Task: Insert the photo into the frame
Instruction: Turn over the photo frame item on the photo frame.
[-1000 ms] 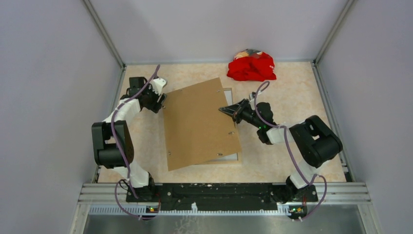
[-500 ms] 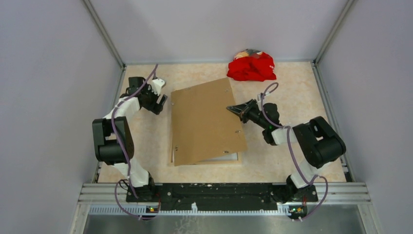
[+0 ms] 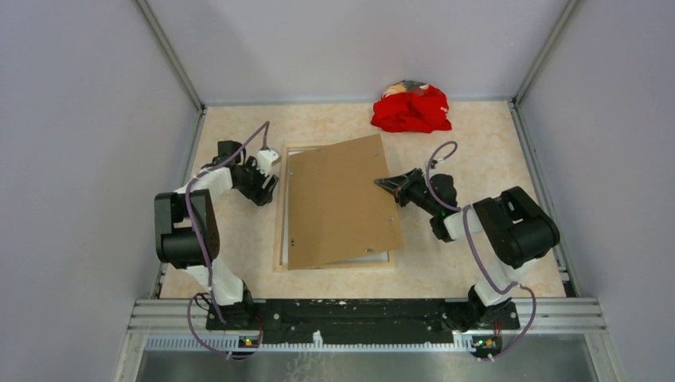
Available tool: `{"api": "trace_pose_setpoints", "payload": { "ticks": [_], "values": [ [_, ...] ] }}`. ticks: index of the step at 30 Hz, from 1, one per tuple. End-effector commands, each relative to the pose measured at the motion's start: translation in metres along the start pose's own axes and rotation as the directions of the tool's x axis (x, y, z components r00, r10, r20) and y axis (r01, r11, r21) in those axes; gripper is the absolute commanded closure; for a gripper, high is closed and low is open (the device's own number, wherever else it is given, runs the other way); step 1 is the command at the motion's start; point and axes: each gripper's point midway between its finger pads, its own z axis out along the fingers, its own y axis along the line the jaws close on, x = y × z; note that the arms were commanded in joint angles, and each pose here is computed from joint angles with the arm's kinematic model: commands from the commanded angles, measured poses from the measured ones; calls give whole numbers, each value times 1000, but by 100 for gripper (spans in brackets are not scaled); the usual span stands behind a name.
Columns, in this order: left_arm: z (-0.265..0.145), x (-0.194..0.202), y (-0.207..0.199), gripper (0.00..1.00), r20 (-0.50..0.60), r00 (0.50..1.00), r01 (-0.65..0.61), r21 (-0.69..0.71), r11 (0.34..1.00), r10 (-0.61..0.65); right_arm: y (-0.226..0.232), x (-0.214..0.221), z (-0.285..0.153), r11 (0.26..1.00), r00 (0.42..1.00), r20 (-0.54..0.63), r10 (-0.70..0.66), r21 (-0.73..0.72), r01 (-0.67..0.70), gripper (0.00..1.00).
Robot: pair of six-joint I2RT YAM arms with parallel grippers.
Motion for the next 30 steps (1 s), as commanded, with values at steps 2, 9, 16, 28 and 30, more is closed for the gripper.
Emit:
{"api": "trace_pose_setpoints", "payload": {
  "ticks": [2,9,16,28,30],
  "values": [
    [6,9,-23,28,12,998,-55,90,994,54,38,-9,5,989,998,37,-43,-141,48,100],
    [5,8,-35,37,46,997,-68,127,990,63,33,-11,12,991,997,49,-60,-119,65,100],
    [7,11,-39,42,41,998,-63,150,987,58,36,-11,22,989,996,47,-70,-128,76,100],
    [10,14,-39,45,23,999,-51,158,986,48,34,-11,35,986,995,40,-91,-135,95,100],
    [10,14,-40,45,22,998,-53,160,986,50,33,-11,37,985,995,39,-94,-138,99,100]
  ]
}}
